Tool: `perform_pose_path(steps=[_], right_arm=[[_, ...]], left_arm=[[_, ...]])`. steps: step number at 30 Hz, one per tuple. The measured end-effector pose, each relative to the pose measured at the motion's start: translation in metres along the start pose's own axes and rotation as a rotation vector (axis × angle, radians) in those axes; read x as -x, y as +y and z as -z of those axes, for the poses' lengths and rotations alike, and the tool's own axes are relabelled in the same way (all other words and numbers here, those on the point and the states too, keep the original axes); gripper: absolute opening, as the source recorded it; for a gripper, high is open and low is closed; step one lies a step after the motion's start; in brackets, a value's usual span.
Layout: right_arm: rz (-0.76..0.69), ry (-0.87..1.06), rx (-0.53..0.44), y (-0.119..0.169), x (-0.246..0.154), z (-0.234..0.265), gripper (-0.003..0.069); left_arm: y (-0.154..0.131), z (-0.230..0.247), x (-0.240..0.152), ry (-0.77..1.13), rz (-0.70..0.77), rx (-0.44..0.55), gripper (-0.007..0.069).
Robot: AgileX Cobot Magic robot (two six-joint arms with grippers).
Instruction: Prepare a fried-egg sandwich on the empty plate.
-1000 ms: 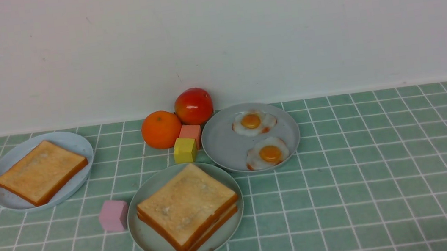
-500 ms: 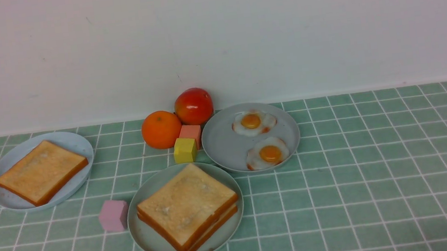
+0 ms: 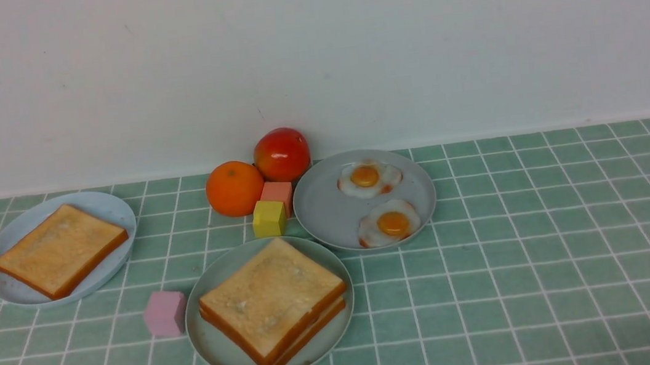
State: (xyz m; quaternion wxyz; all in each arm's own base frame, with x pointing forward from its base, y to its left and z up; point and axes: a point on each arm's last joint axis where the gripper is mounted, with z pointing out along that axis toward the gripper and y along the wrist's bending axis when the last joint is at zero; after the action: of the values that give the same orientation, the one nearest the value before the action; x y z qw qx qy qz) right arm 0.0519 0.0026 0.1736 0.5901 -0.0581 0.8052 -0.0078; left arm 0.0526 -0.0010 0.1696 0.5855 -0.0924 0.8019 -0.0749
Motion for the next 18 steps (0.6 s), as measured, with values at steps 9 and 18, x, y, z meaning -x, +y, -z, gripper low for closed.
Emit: perform_pose_path(steps=[9,18], right_arm=[[0.0,0.0,0.0,0.0,0.0,0.0,0.01],[0.0,0.0,0.0,0.0,0.0,0.0,0.0111]], left_arm=[[0.0,0.0,0.0,0.0,0.0,0.0,0.0028],[0.0,0.0,0.0,0.0,0.0,0.0,0.0039]])
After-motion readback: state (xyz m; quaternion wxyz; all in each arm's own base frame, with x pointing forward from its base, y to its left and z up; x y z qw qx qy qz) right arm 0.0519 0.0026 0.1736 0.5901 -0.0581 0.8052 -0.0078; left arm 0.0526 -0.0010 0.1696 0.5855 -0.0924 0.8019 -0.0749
